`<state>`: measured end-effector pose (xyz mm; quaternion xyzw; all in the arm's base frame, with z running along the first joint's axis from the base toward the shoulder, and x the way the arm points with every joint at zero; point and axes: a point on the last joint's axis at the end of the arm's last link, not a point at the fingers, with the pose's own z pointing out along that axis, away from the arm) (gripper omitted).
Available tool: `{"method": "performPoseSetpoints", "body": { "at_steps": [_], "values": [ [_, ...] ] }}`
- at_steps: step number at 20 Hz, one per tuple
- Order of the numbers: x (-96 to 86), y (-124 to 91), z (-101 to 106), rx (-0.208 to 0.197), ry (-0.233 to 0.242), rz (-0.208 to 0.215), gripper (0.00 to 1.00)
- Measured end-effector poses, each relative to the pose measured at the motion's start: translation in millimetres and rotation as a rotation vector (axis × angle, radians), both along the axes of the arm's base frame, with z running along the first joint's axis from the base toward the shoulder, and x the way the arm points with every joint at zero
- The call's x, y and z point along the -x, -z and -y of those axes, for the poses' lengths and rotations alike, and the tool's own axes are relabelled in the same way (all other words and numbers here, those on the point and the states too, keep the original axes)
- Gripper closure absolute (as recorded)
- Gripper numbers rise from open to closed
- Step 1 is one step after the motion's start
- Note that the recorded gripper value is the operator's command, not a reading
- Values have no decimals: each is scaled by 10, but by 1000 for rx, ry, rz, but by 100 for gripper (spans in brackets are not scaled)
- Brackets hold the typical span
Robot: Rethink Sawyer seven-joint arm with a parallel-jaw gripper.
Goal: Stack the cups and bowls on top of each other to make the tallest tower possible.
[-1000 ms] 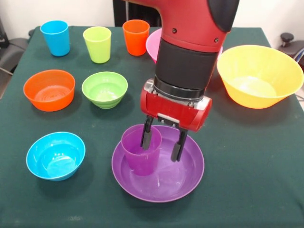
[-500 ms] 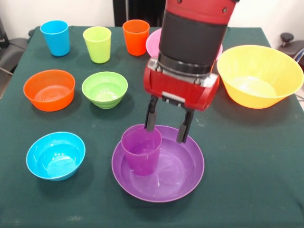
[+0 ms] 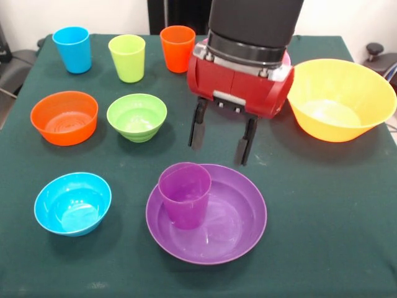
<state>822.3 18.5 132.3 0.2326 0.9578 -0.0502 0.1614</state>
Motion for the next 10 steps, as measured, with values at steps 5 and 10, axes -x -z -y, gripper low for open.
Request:
{"method": "performPoseSetpoints", "body": {
  "at_steps": [5,10],
  "values": [
    [88,-71,6,-3,6,-9,0],
    [227,-51,17,-9,14,-36,0]
  ]
}}
